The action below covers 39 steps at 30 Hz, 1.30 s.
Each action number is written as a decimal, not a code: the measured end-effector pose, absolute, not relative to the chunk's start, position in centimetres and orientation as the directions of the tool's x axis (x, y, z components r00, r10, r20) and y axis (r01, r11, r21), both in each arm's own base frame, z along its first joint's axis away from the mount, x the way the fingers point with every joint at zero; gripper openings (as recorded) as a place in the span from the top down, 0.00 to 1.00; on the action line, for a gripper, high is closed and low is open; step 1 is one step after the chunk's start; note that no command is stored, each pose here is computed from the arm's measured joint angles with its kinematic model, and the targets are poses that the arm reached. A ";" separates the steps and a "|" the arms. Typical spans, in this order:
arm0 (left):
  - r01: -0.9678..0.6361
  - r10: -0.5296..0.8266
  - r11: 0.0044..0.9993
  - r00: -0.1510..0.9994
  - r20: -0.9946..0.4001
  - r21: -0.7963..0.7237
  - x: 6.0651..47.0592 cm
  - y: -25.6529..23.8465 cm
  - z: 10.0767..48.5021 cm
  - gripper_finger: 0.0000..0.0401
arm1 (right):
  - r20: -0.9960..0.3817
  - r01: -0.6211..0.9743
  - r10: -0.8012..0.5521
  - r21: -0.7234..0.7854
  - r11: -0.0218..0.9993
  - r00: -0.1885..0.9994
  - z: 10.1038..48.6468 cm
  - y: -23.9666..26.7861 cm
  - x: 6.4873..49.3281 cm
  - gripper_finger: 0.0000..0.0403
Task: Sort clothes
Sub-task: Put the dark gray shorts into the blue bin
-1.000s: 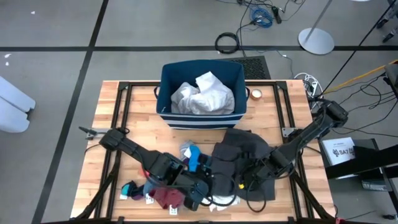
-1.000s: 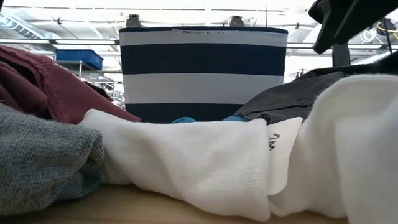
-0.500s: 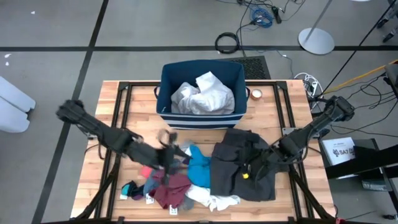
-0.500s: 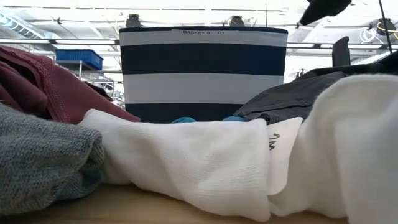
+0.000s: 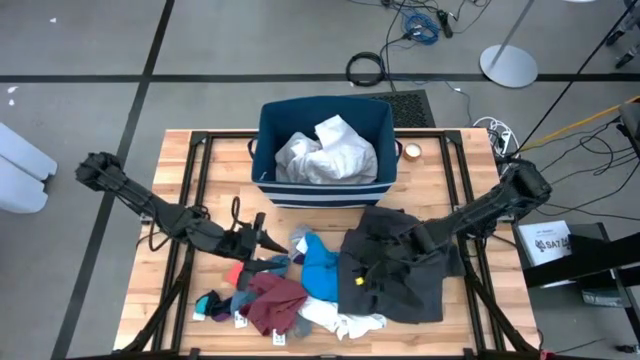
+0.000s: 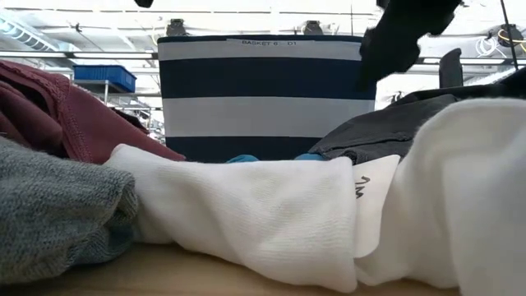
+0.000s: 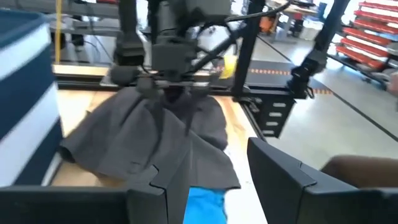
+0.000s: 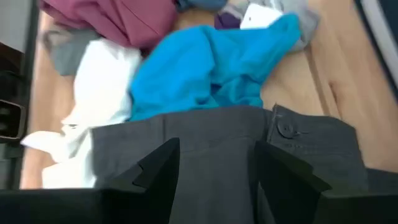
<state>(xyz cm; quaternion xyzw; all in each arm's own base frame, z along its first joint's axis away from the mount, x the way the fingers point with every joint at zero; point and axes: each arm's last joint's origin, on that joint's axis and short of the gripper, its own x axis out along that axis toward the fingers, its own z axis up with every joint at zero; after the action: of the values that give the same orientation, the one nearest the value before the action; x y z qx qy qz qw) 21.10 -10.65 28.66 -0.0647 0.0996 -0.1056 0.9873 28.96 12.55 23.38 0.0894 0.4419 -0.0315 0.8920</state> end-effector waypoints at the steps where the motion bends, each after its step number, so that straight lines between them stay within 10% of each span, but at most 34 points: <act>1: 0.201 -0.227 0.968 0.955 -0.189 -0.148 21.2 -10.8 28.5 0.59 | -0.803 0.140 0.024 0.133 0.981 0.596 23.0 12.4 29.2 0.51; 14: 0.226 -0.250 0.965 0.945 -0.212 -0.133 21.3 -11.5 28.0 0.59 | -0.895 0.164 0.017 0.101 0.981 0.447 18.7 11.6 30.9 0.53; 22: 0.226 -0.250 0.965 0.944 -0.215 -0.132 21.3 -11.5 28.0 0.59 | -0.899 0.154 0.006 0.081 0.985 0.437 18.7 11.7 31.0 0.95; 39: 0.231 -0.251 0.966 0.943 -0.219 -0.112 21.2 -11.5 27.9 0.59 | -0.790 0.184 -0.350 -0.297 0.937 0.504 37.1 13.3 29.1 1.00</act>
<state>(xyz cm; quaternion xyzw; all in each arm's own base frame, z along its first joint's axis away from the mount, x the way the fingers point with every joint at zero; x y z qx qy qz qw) 21.25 -11.50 27.93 -0.0425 0.1166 -0.1223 0.9847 29.08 13.26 37.07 -0.0874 0.4735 -0.1547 0.8627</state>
